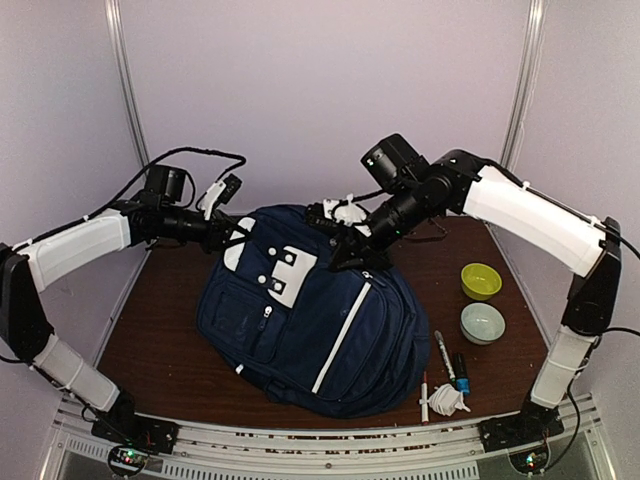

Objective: Pack the student bag
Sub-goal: Pass from the right arm to the left, then pass from the left arm to the right

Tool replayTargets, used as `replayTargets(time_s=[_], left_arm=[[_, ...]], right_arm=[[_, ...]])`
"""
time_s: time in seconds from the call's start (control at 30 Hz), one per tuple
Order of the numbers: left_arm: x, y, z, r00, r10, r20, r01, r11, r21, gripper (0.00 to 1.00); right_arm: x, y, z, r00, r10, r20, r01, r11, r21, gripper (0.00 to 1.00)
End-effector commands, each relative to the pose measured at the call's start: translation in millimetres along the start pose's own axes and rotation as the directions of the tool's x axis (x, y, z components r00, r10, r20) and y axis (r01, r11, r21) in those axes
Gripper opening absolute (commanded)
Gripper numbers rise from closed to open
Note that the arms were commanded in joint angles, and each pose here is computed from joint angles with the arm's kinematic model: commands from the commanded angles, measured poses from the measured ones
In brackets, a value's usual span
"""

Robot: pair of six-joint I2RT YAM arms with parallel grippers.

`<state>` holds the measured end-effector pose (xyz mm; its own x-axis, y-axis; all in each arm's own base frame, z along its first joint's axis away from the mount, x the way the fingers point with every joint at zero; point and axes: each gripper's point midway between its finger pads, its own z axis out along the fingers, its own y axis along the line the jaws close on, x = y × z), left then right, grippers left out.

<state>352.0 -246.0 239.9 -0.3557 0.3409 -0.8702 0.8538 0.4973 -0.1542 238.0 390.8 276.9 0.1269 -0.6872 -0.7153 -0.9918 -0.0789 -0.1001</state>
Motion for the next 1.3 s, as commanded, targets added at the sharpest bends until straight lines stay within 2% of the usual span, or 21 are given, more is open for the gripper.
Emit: replayTargets(time_s=[0.0, 0.07, 0.1, 0.17, 0.2, 0.33, 0.5, 0.6, 0.7, 0.97, 1.0, 1.03, 1.17, 1.23, 1.27], left_arm=[[-14.3, -57.7, -18.3, 0.992, 0.094, 0.084, -0.106, 0.983, 0.147, 0.00], [-14.3, -63.1, -27.8, 0.980, 0.162, 0.115, -0.174, 0.980, 0.100, 0.00], [-19.5, -65.3, -34.0, 0.968, 0.200, 0.148, -0.212, 0.975, 0.068, 0.00], [-29.3, -71.6, -49.9, 0.939, 0.274, 0.208, -0.280, 0.960, -0.003, 0.00], [-32.3, -73.7, -56.4, 0.924, 0.304, 0.232, -0.305, 0.952, -0.033, 0.00], [-41.5, -79.1, -76.9, 0.862, 0.405, 0.304, -0.380, 0.914, -0.142, 0.00], [-39.3, -80.6, -90.2, 0.825, 0.458, 0.332, -0.403, 0.888, -0.222, 0.00], [-40.7, -86.3, -97.2, 0.800, 0.474, 0.367, -0.414, 0.880, -0.235, 0.00], [-44.3, -90.2, -100.8, 0.794, 0.475, 0.379, -0.417, 0.879, -0.229, 0.00], [-46.5, -97.6, -105.4, 0.783, 0.484, 0.391, -0.434, 0.875, -0.213, 0.00], [-47.1, -98.8, -106.5, 0.781, 0.484, 0.396, -0.436, 0.875, -0.211, 0.00], [-48.1, -100.7, -108.1, 0.776, 0.485, 0.404, -0.438, 0.875, -0.208, 0.00], [-50.0, -108.9, -112.7, 0.758, 0.489, 0.431, -0.452, 0.871, -0.193, 0.00], [-54.3, -108.5, -117.2, 0.769, 0.468, 0.435, -0.427, 0.883, -0.196, 0.00], [-55.3, -111.6, -119.6, 0.778, 0.452, 0.437, -0.418, 0.891, -0.179, 0.00]], right_arm=[[-42.0, -23.4, -38.4, 0.988, -0.047, 0.145, 0.016, 0.979, 0.205, 0.17], [-39.7, -34.6, -52.8, 0.988, 0.002, 0.157, -0.048, 0.955, 0.292, 0.54], [-39.9, -35.9, -61.9, 0.982, 0.037, 0.183, -0.094, 0.946, 0.311, 0.65], [-41.1, -32.2, -79.1, 0.963, 0.086, 0.256, -0.165, 0.937, 0.309, 0.94], [-42.7, -28.4, -89.2, 0.947, 0.104, 0.304, -0.198, 0.934, 0.296, 0.99], [-34.5, -20.3, -117.5, 0.868, 0.206, 0.452, -0.348, 0.901, 0.258, 1.00], [1.0, -13.5, -120.2, 0.751, 0.407, 0.520, -0.550, 0.821, 0.154, 1.00], [14.9, 1.1, -102.7, 0.708, 0.497, 0.502, -0.601, 0.797, 0.057, 1.00], [26.1, 18.4, -80.3, 0.703, 0.553, 0.447, -0.616, 0.788, -0.006, 1.00], [67.6, 15.3, -40.8, 0.702, 0.602, 0.380, -0.671, 0.738, 0.071, 1.00], [68.7, 15.3, -37.5, 0.702, 0.608, 0.371, -0.673, 0.737, 0.065, 0.96], [68.3, 16.3, -34.4, 0.704, 0.613, 0.359, -0.671, 0.740, 0.051, 0.87], [58.6, 20.5, -33.0, 0.722, 0.607, 0.331, -0.645, 0.764, 0.005, 0.32], [50.5, 19.1, -43.6, 0.737, 0.588, 0.332, -0.629, 0.777, 0.021, 0.05], [45.4, 17.3, -51.8, 0.741, 0.576, 0.345, -0.624, 0.780, 0.040, 0.00]])
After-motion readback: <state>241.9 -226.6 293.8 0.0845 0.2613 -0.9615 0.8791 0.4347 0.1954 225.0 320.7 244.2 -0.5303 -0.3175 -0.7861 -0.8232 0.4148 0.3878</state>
